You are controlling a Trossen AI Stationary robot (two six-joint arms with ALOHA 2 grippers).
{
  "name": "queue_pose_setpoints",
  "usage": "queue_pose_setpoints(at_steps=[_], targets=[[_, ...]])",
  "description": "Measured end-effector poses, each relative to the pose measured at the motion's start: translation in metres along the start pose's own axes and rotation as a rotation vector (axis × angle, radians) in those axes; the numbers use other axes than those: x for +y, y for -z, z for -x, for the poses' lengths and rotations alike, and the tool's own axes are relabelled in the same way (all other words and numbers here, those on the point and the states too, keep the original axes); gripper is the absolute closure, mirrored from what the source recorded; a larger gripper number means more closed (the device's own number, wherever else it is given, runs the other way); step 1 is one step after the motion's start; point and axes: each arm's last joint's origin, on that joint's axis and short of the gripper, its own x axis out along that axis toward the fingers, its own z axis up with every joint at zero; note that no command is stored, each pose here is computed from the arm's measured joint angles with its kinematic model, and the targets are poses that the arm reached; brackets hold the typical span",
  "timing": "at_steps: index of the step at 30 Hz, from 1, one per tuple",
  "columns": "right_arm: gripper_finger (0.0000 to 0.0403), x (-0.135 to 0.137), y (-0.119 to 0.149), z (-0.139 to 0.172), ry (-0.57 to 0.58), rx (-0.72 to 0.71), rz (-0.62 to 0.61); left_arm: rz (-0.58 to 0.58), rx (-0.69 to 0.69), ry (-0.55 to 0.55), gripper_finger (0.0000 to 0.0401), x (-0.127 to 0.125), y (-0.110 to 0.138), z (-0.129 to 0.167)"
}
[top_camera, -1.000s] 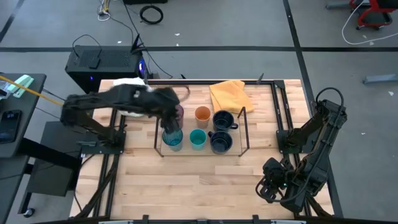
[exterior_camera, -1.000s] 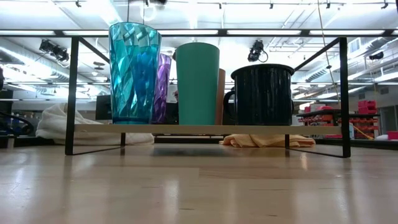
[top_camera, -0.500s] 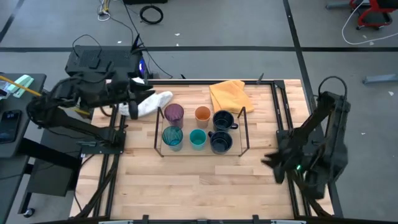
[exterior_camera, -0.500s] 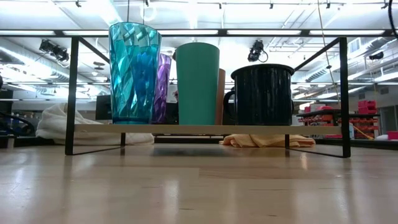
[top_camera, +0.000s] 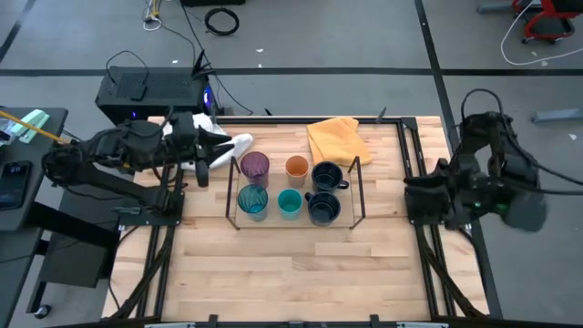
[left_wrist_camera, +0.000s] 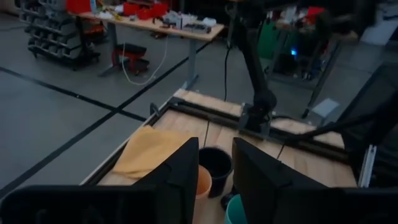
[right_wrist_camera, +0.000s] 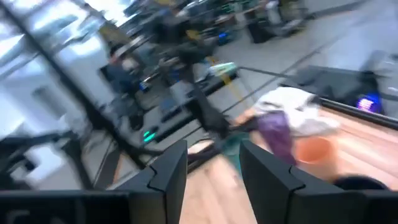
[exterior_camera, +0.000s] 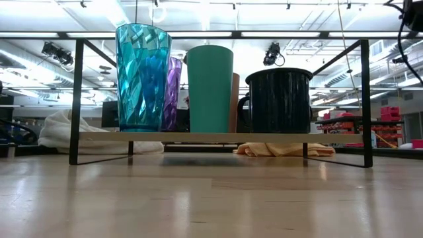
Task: Stack small to large cups/mugs on shelf
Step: Return to Home Position
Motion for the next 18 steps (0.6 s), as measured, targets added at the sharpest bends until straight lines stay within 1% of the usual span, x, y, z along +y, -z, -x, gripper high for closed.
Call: queue_pose_setpoints(at_steps=[3,4,6,8,10,14,16,18], targets=[[0.0252,0.030,-0.012,-0.014,-0.106,0.015,0.095,0.013,-0.023,-0.006,0.0299,0.001,-0.003,-0.001],[0.0254,0.038,-0.017,-0.021,-0.163,0.009,0.133,0.018,-0.034,-0.007,0.0300,0.001,-0.004,-0.001],[0.0258,0.046,-0.027,-0.040,-0.281,-0.024,0.208,0.023,-0.055,-0.011,0.0302,0.002,-0.006,-0.002],[0.0263,0.045,-0.037,-0.062,-0.387,-0.060,0.239,0.027,-0.063,-0.018,0.0303,0.003,-0.007,-0.002],[0.0267,0.037,-0.041,-0.089,-0.434,-0.050,0.270,0.028,-0.063,-0.025,0.0302,0.004,-0.007,-0.003],[0.0268,0.011,-0.043,-0.142,-0.477,0.044,0.343,0.028,-0.064,-0.026,0.0301,0.004,-0.007,-0.002],[0.0267,-0.009,-0.054,-0.161,-0.488,0.051,0.347,0.027,-0.061,-0.025,0.0303,0.004,-0.007,-0.003],[0.0267,-0.028,-0.065,-0.173,-0.493,0.060,0.335,0.023,-0.055,-0.026,0.0304,0.005,-0.006,-0.002]])
